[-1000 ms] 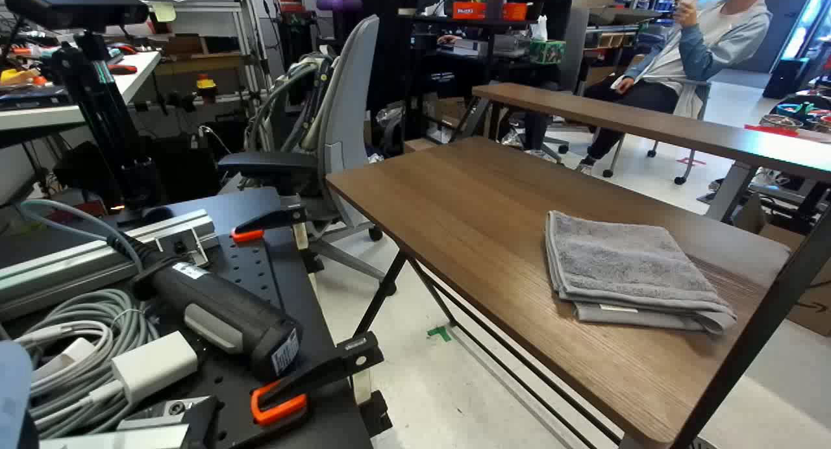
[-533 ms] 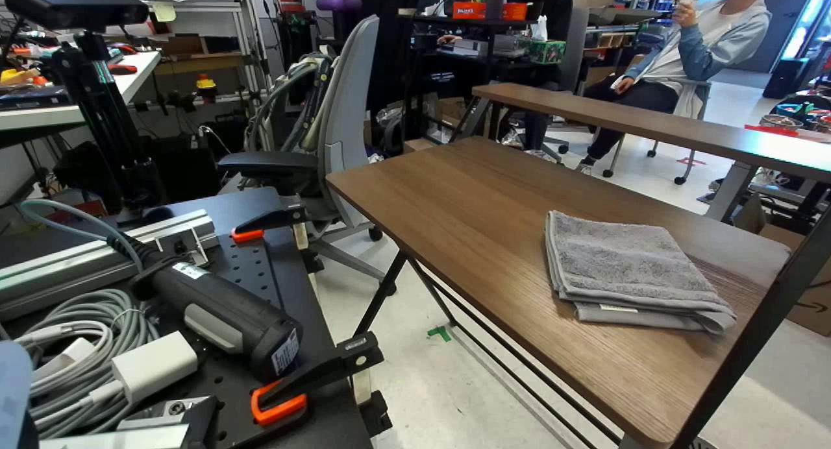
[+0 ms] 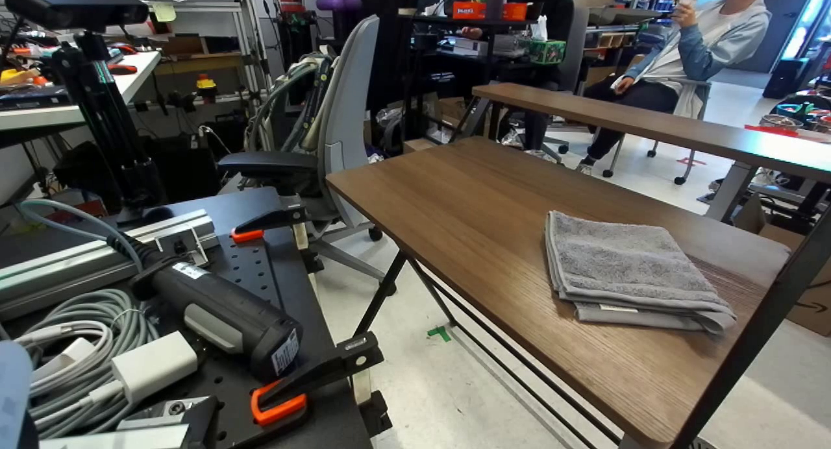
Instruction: Move the towel on the table
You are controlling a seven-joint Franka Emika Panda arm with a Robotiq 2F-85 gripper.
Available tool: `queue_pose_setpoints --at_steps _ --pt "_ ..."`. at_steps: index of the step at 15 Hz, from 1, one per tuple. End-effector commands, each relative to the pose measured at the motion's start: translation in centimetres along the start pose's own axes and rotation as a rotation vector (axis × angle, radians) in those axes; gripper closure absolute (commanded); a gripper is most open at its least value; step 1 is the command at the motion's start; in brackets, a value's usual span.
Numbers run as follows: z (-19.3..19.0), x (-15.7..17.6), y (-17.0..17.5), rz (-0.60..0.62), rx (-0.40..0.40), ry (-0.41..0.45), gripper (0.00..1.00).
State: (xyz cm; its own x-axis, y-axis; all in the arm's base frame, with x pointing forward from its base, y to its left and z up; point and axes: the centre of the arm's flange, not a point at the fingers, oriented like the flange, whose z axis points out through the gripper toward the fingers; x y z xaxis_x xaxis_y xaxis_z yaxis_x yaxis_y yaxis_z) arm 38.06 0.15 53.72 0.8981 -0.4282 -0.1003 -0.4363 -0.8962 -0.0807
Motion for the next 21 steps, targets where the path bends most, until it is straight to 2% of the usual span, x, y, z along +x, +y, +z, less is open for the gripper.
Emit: queue_pose_setpoints --at_steps 1,3,7,13,14,15,16,18,21 --pt "1.9 8.5 -4.0 0.178 0.066 0.082 0.00" --pt "3.8 12.7 -5.0 0.289 0.072 0.112 0.00" --pt "9.7 20.7 -5.5 0.457 0.063 0.122 0.00" --pt "19.8 31.0 -3.1 0.641 -0.008 0.029 0.00" --pt "20.8 32.0 -2.5 0.659 -0.046 -0.010 0.00" --pt "21.6 32.4 -1.9 0.677 -0.118 -0.066 0.00" --pt "21.7 28.9 -1.2 0.640 -0.050 -0.008 0.00" --pt "23.2 30.2 -0.6 0.664 -0.096 -0.054 0.00" --pt "22.9 30.7 -0.9 0.670 -0.104 -0.058 0.00"
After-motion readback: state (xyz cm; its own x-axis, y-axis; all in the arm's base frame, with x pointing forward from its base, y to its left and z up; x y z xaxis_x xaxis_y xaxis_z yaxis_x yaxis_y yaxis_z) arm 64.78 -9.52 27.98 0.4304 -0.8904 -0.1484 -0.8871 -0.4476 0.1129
